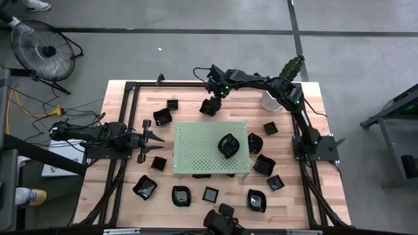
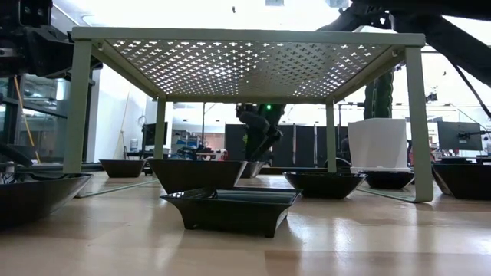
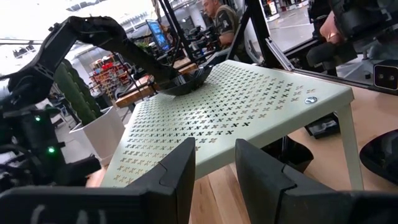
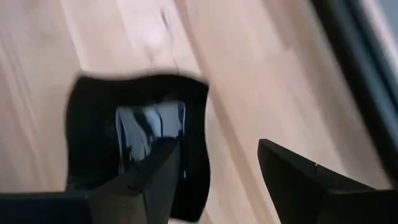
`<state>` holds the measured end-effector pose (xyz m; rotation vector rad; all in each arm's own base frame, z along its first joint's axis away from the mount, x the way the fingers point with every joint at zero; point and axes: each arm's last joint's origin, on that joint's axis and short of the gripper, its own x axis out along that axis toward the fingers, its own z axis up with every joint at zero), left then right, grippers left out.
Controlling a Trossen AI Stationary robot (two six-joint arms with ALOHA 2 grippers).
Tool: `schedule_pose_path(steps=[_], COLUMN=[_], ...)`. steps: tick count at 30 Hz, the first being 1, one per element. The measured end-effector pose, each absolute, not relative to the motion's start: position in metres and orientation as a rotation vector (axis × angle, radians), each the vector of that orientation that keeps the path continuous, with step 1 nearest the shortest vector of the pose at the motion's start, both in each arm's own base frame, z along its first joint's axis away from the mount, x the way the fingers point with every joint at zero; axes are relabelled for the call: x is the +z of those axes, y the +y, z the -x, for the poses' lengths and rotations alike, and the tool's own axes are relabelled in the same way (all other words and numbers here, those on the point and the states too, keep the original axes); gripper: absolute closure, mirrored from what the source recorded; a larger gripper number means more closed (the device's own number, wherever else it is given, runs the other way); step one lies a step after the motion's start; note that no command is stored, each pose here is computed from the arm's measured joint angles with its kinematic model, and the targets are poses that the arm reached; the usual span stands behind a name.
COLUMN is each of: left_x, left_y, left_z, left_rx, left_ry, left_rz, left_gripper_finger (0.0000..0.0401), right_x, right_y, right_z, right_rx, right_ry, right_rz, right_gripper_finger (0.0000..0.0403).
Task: Pick & Place Mini shaped plates
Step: Put the black wave square shaped bowl on the shelf
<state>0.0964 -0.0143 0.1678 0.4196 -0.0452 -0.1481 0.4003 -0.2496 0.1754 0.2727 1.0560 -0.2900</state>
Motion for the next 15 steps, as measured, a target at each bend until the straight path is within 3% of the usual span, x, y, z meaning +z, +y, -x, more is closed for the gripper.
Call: schedule_pose_path(steps=[15], left_x=[0.168], left_y=[-0.014], left_z=[-0.096], left_rx=[-0.148], left_ry=[-0.046], left_rz=[-0.420], left_gripper_finger=[0.0290], right_x=[0.163], right_y=[-0.248], right_z=[-0.402], right_rx=[-0.268], right_ry=[1.085], right_rz=[-0.296], right_gripper_finger=[0.0199])
